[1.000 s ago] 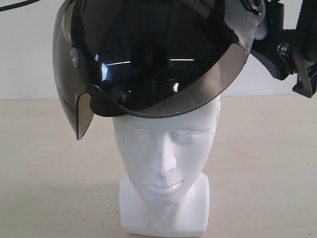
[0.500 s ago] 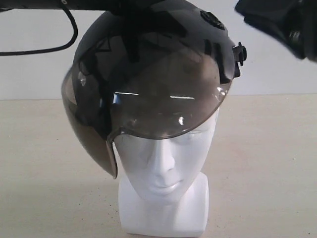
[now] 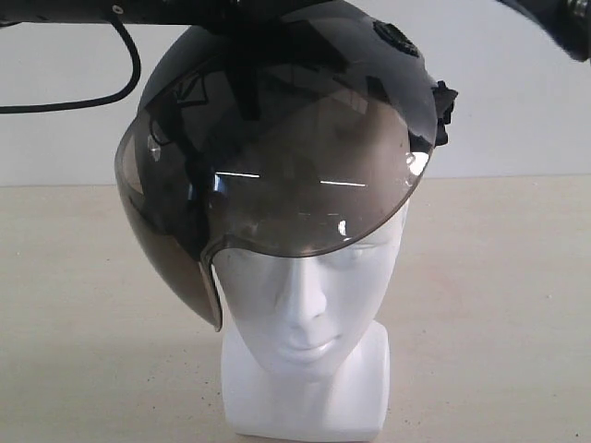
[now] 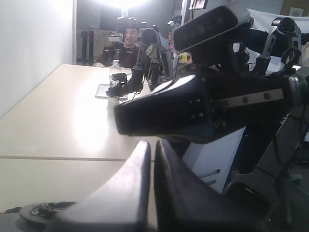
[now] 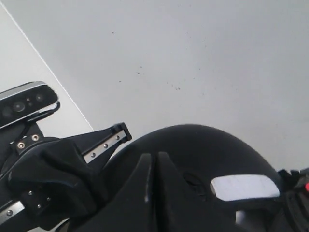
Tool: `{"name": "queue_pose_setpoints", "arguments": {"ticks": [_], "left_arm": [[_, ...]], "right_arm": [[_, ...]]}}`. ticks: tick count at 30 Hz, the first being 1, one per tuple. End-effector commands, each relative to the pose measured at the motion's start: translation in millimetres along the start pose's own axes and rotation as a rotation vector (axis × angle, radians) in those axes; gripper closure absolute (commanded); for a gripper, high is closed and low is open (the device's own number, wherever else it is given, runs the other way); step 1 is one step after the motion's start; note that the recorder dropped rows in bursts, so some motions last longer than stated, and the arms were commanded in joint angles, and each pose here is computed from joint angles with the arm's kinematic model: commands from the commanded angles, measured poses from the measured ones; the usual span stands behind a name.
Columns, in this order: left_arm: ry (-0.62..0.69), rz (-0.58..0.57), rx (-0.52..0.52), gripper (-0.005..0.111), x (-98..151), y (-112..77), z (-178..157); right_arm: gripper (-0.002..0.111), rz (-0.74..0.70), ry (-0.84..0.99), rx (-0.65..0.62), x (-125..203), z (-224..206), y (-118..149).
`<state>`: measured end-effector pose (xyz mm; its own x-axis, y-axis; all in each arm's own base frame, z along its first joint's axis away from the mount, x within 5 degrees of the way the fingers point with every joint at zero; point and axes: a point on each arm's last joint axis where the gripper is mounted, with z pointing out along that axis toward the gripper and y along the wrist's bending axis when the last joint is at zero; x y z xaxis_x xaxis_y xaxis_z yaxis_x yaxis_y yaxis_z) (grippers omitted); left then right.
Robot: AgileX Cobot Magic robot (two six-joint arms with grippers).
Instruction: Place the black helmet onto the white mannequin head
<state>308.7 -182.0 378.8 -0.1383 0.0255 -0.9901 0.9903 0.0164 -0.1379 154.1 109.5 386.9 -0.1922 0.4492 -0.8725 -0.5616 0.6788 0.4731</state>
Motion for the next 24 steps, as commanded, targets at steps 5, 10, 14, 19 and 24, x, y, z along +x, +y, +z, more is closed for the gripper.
{"name": "queue_pose_setpoints", "arguments": {"ticks": [5,10,14,19,24], "left_arm": [[0.200,-0.081,-0.037,0.102,46.3,16.7,3.6],[0.200,-0.099,-0.039,0.102,46.3,16.7,3.6],[0.200,-0.108,-0.040,0.102,46.3,16.7,3.6],[0.200,-0.114,-0.041,0.102,46.3,16.7,3.6],[0.200,-0.114,-0.041,0.102,46.3,16.7,3.6]], "right_arm": [[0.108,-0.181,0.009,0.100,-17.6,-32.1,-4.3],[0.083,-0.291,0.097,0.294,-29.1,-56.0,-17.8],[0.050,-0.398,0.240,0.461,-31.1,-65.9,-30.5],[0.060,-0.518,0.425,0.555,-19.5,-59.0,-47.3],[0.065,-0.640,0.540,0.475,-7.7,-38.9,-54.1]]}}
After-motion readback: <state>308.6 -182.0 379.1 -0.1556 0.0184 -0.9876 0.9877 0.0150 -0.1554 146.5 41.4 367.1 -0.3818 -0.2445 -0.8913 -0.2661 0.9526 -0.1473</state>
